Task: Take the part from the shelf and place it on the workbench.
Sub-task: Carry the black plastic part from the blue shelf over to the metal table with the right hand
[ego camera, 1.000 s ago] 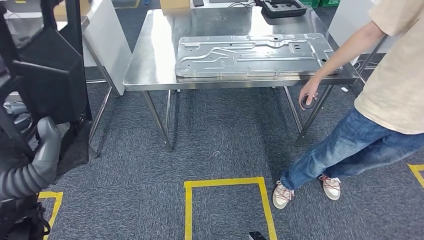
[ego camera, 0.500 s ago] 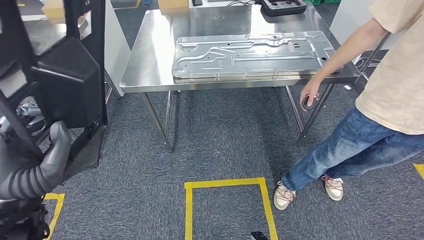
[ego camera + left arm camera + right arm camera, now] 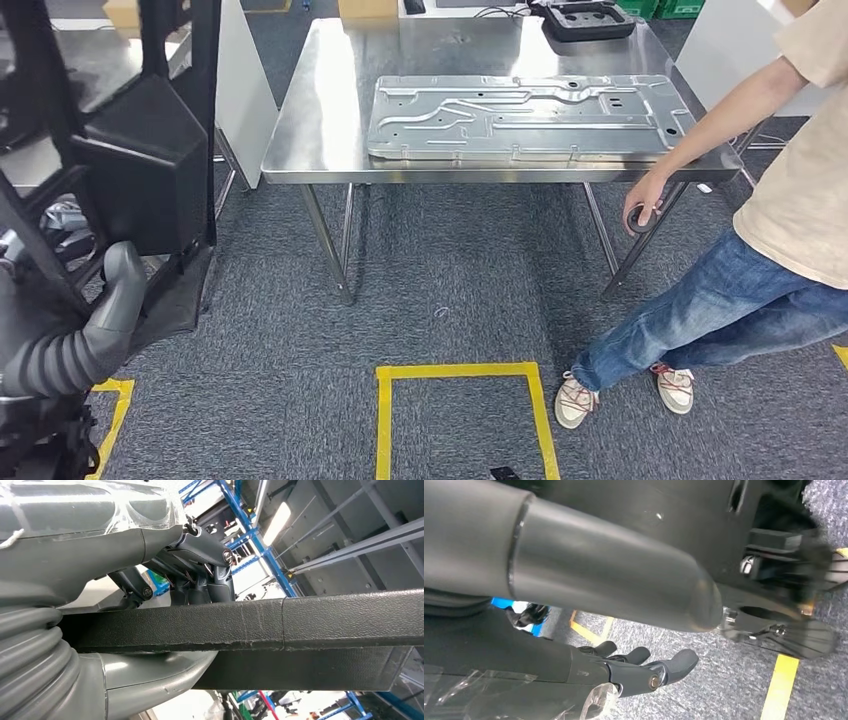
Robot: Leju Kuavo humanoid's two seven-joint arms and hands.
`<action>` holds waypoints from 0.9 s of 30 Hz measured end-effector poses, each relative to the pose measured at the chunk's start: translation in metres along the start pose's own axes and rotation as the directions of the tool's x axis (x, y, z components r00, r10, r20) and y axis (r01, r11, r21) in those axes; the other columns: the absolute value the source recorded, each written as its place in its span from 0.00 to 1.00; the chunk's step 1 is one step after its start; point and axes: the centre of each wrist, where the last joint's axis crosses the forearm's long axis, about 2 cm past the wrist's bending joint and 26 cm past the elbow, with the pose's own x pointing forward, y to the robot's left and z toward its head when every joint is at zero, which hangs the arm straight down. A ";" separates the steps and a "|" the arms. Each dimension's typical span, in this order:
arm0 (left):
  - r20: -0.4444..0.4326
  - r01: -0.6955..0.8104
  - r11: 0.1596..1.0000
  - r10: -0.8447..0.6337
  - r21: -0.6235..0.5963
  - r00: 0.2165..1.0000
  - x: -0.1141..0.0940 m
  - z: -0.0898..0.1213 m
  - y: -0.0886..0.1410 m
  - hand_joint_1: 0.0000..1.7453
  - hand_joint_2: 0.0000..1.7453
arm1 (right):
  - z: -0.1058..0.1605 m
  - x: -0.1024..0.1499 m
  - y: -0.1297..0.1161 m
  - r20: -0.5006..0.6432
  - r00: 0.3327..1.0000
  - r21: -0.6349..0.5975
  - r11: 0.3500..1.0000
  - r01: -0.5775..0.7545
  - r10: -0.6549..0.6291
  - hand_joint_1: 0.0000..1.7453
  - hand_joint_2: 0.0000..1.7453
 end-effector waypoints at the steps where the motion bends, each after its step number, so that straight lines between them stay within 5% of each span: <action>1: 0.000 0.001 1.000 -0.001 -0.002 1.000 0.000 0.000 0.000 1.00 1.00 | 0.000 0.000 0.000 0.000 1.000 -0.001 1.000 0.000 0.000 0.00 0.00; 27: 0.009 0.005 1.000 -0.005 -0.025 1.000 -0.001 0.001 0.001 1.00 1.00 | 0.001 0.002 0.004 -0.002 1.000 0.010 1.000 0.007 -0.007 0.00 0.00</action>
